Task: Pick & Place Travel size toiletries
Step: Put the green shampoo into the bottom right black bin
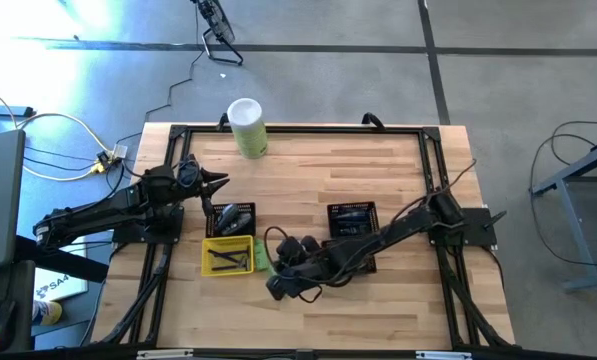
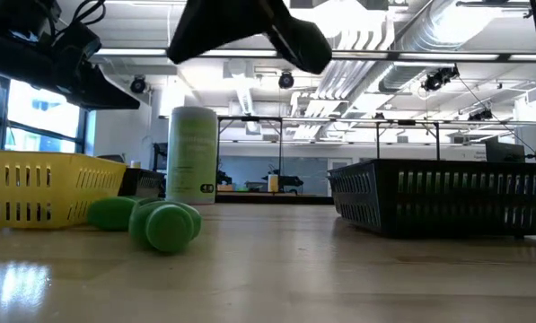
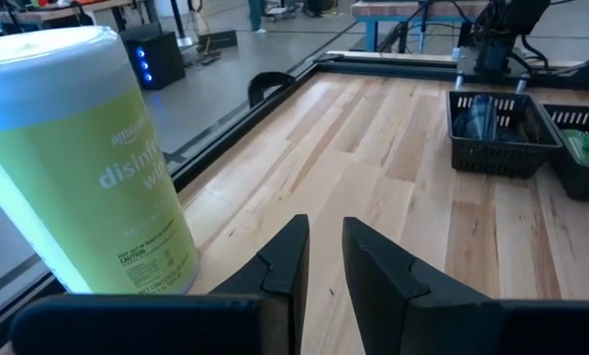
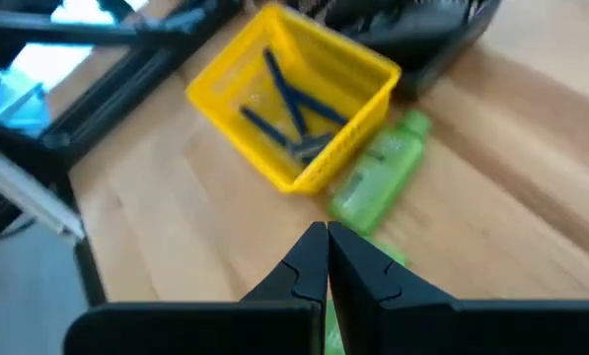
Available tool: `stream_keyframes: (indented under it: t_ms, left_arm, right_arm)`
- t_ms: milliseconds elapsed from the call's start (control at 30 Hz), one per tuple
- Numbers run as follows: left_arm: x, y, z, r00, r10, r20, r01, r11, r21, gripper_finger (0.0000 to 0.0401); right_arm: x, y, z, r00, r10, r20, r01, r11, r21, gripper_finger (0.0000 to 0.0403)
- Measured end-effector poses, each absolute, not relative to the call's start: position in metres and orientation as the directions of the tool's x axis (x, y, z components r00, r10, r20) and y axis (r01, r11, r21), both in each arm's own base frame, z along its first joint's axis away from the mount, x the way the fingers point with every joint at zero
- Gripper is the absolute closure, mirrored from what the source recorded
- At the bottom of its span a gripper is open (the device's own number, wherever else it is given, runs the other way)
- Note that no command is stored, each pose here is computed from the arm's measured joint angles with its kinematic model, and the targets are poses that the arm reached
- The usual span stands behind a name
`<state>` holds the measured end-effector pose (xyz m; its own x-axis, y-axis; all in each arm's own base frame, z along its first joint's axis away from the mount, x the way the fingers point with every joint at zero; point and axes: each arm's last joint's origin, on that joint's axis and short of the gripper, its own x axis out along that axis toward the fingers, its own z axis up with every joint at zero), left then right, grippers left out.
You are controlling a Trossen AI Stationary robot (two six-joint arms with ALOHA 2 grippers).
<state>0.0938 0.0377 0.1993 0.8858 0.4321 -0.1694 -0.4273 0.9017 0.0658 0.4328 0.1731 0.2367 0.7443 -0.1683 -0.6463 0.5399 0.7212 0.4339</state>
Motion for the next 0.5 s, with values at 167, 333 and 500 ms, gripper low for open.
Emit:
stream_keyframes:
  t_ms: [167, 333, 500]
  left_arm:
    - [0.094, 0.038, 0.199, 0.886, 0.432, -0.171, -0.427, 0.902, 0.065, 0.0338]
    - [0.094, 0.038, 0.199, 0.885, 0.431, -0.177, -0.427, 0.902, 0.065, 0.0338]
    - [0.094, 0.038, 0.199, 0.885, 0.431, -0.177, -0.427, 0.902, 0.065, 0.0338]
  right_arm:
    - [0.438, 0.164, 0.238, 0.742, -0.08, -0.665, 0.477, 0.761, 0.441, 0.0399]
    - [0.443, 0.155, 0.238, 0.74, -0.046, -0.671, 0.409, 0.823, 0.394, 0.0399]
    - [0.445, 0.148, 0.238, 0.731, 0.001, -0.682, 0.343, 0.864, 0.37, 0.0399]
